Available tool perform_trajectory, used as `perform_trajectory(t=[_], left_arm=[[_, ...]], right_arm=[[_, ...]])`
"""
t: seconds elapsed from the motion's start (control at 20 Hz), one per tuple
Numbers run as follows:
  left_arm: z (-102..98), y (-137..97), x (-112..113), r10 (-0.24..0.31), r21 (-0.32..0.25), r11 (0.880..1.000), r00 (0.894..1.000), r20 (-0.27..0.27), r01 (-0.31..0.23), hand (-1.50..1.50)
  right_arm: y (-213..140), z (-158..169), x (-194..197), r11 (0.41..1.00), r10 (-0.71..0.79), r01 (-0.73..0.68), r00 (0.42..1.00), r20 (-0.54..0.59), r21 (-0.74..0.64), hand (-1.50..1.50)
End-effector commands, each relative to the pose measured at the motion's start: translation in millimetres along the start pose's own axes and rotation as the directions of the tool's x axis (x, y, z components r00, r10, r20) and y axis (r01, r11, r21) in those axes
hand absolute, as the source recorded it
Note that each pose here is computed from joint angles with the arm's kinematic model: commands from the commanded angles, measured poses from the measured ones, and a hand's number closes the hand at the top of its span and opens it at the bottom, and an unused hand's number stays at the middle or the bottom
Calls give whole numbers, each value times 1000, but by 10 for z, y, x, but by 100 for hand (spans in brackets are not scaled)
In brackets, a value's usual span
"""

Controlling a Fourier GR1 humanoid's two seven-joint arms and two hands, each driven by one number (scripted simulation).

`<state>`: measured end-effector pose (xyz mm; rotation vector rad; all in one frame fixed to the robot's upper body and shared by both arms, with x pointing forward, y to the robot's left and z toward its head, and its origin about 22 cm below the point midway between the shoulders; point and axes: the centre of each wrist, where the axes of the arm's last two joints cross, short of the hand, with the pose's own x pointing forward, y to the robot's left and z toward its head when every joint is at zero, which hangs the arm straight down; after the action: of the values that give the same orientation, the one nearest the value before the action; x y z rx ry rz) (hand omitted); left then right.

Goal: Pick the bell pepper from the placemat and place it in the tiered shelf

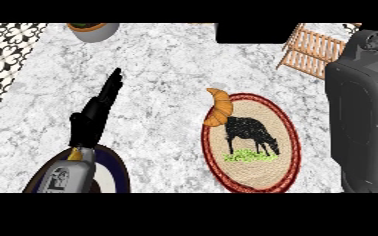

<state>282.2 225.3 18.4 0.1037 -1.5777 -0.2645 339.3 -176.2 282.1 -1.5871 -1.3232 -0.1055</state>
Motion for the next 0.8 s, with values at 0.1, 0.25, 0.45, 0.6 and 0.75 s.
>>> perform_trajectory(t=[0.1, 0.25, 0.45, 0.6, 0.75], left_arm=[[-25, -113, -12, 3, 18, 1000, 1000, -7, -3, 0], [-23, -139, -62, 0, 6, 1000, 1000, 6, 0, 0], [5, 23, -17, 6, -6, 1000, 1000, -19, -7, 0], [180, 15, -138, 4, 4, 1000, 1000, 7, -4, 0], [-88, 71, -112, 1, 14, 1000, 1000, -7, -1, 0]], right_arm=[[-90, -372, -16, 997, 65, -68, 996, -66, -44, 150], [-46, -542, -108, 997, 49, -52, 997, -53, -65, 150], [-236, -681, -95, 983, 158, -158, 987, -3, -89, 150], [89, -795, -475, 978, 176, -174, 984, 11, -118, 150], [146, -849, -334, 975, 187, -185, 982, 9, -123, 150]])
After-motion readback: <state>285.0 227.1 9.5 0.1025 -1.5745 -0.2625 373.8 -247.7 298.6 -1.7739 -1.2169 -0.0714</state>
